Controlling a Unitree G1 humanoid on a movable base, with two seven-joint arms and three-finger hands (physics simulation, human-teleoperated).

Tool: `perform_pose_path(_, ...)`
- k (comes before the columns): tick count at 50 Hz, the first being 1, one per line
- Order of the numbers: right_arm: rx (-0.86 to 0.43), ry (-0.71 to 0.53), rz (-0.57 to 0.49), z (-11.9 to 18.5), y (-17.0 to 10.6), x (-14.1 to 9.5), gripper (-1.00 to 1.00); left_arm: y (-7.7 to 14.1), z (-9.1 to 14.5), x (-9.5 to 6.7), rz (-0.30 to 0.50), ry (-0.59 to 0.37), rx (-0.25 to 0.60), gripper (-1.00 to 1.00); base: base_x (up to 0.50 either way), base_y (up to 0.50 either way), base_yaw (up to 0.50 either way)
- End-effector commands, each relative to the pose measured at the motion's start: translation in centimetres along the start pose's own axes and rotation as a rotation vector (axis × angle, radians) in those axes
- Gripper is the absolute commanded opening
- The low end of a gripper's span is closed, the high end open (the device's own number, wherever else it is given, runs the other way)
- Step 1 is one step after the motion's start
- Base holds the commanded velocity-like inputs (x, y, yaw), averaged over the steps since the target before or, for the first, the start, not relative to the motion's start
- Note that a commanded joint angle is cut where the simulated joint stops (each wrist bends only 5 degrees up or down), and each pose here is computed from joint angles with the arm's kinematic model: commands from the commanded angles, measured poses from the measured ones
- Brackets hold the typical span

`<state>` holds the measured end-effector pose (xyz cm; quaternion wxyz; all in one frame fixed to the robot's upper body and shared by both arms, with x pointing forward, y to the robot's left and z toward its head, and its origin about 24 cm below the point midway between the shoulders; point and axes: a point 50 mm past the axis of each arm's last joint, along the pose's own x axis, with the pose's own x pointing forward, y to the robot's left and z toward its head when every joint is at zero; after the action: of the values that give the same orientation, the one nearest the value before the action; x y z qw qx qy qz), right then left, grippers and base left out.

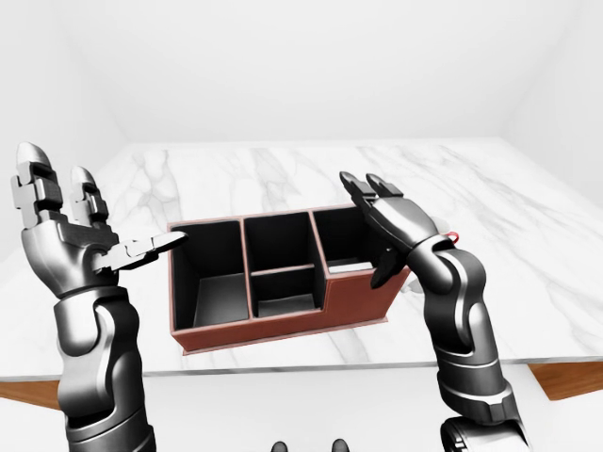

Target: Pick up the book and place it in the right compartment of the caddy.

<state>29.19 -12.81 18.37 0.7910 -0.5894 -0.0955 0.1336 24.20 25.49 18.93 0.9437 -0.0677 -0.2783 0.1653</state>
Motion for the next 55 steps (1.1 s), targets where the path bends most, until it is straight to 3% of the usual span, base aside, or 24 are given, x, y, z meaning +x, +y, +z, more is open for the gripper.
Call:
perform_pose_path(1, -0.004, -0.002, -0.006, 0.1, -0.1, 0.0, 1.00, 0.0, 0.0, 0.0, 0.000, 0.000, 0.000, 1.00, 0.00, 0.00, 0.00)
perform_pose_path(10, -0.012, -0.010, -0.024, 0.4, -0.6, 0.0, 1.00, 0.0, 0.1, 0.1, 0.001, -0.006, -0.002, 1.00, 0.00, 0.00, 0.00)
perform_pose_path(18, -0.106, -0.059, -0.187, 2.6, -4.3, -0.7, 1.00, 0.0, 0.1, 0.0, 0.000, -0.005, -0.001, 1.00, 0.00, 0.00, 0.00)
perform_pose_path(20, -0.153, -0.074, -0.265, 3.6, -6.0, -1.1, 1.00, 0.0, -0.1, 0.0, -0.001, 0.004, 0.002, 1.00, 0.00, 0.00, 0.00)
perform_pose_path(26, -0.246, -0.128, -0.339, 5.2, -7.6, -2.0, 1.00, -0.1, 0.1, -0.1, -0.003, -0.003, 0.000, 1.00, 0.00, 0.00, 0.00)
perform_pose_path(34, -0.567, -0.341, -0.444, 9.6, -10.0, -4.8, 1.00, -0.1, 0.2, -0.1, -0.003, -0.010, 0.000, 1.00, 0.00, 0.00, 0.00)
perform_pose_path(43, -0.782, -0.513, -0.474, 12.5, -10.0, -7.4, 1.00, -0.1, 0.2, -0.1, -0.004, -0.010, 0.001, 1.00, 0.00, 0.00, 0.00)
perform_pose_path(55, -0.839, -0.574, -0.479, 13.3, -9.7, -8.2, 1.00, -0.1, 0.0, 0.0, -0.005, 0.000, 0.002, 1.00, 0.00, 0.00, 0.00)
